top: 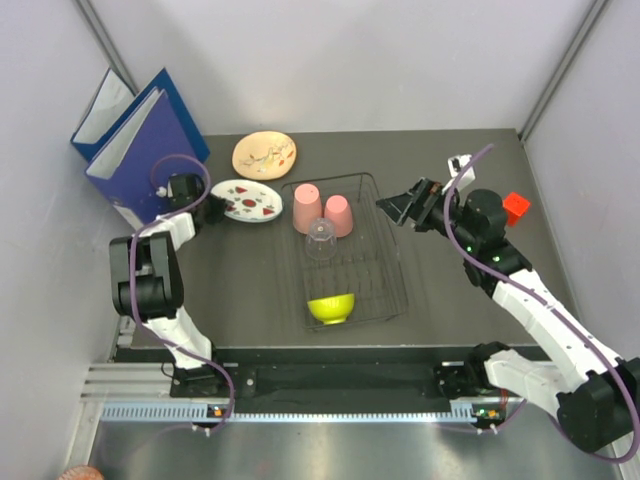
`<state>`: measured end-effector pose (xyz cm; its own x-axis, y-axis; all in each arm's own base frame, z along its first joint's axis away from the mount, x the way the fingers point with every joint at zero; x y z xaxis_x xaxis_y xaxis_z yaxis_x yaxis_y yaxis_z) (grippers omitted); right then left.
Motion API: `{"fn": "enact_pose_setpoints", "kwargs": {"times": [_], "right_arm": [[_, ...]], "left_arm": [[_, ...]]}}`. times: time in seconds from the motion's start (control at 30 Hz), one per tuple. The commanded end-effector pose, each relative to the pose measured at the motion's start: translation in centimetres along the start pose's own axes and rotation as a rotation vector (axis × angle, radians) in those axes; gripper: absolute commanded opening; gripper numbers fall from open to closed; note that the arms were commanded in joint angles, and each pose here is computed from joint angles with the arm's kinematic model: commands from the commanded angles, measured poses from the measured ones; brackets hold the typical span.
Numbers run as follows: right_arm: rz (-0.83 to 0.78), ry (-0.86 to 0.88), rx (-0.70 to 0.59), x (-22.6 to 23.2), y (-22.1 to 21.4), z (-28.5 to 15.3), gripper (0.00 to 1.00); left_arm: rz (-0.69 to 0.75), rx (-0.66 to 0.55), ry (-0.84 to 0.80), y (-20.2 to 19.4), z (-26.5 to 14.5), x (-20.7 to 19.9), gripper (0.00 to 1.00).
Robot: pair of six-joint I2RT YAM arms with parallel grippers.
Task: Unload the mixed dishes from the dish rack
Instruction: Place the plate at the center of the board.
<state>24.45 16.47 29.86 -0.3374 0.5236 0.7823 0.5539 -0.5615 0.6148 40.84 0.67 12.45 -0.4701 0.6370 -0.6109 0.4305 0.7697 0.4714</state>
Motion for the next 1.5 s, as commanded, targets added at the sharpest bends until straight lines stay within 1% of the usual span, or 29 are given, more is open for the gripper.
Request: {"fn": "enact_pose_setpoints", "kwargs": {"times": [0.0, 0.1, 0.27, 0.47, 0.63, 0.9, 1.07, 1.1, 1.13, 1.3, 1.37, 1.4, 1.47], "right_arm": [[-0.021, 0.029, -0.011, 0.1, 0.1, 0.0, 0.99], [-0.019, 0.025, -0.011, 0.0, -0.1, -0.1, 1.00], [-0.007, 0.023, -0.006, -0.4, -0.5, -0.2, 1.00], [-0.005, 0.031, -0.010, -0.4, -0.7, -0.5, 1.00], [0.002, 0.039, -0.010, -0.9, -1.2, -0.4, 1.00], [0.014, 0.057, -0.003, -1.2, -1.7, -0.4, 1.00], [0.026, 0.073, 0.001, -1.4, -2.1, -0.3, 1.00], [0.025, 0.074, 0.000, -1.5, -2.1, -0.4, 1.00], [0.027, 0.071, 0.006, -1.7, -2.3, -0.3, 1.00], [0.038, 0.085, 0.013, -1.7, -2.6, -0.4, 1.00], [0.037, 0.090, 0.014, -1.6, -2.6, -0.5, 1.00], [0.035, 0.085, 0.019, -1.7, -2.7, -0.6, 1.00], [0.026, 0.080, 0.014, -1.8, -2.7, -0.8, 1.00]], "left_arm": [[0.018, 0.178, 0.215, -3.6, 0.6, 4.8, 0.23], [0.023, 0.218, 0.243, -4.3, 0.4, 5.4, 0.32], [0.031, 0.261, 0.292, -5.0, 0.0, 6.2, 0.35], [0.021, 0.329, 0.341, -6.2, -0.2, 7.2, 0.45], [0.005, 0.394, 0.361, -7.4, -0.3, 8.0, 0.47], [0.027, 0.416, 0.416, -7.8, -1.7, 8.6, 0.54], [0.039, 0.454, 0.448, -8.9, -2.8, 9.5, 0.55], [0.041, 0.449, 0.458, -8.9, -3.1, 9.6, 0.59], [0.033, 0.457, 0.474, -9.2, -3.4, 9.9, 0.60], [0.010, 0.500, 0.488, -10.2, -3.5, 10.4, 0.61], [0.011, 0.518, 0.476, -10.0, -3.2, 10.0, 0.61], [0.006, 0.546, 0.498, -10.2, -3.2, 10.3, 0.61], [0.009, 0.550, 0.491, -9.9, -2.8, 9.9, 0.61]]}}
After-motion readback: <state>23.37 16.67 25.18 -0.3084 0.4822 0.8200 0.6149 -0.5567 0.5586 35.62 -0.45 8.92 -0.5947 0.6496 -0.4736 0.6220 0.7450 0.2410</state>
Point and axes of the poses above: each gripper's point midway between its finger pads, its own z axis out along the fingers, its own x axis along the line the jaws close on, y = z × x, the point moved 7 cm from there along -z, back along the fingers, and after that the axes turned 9 degrees about z, right-handed, at the moved point
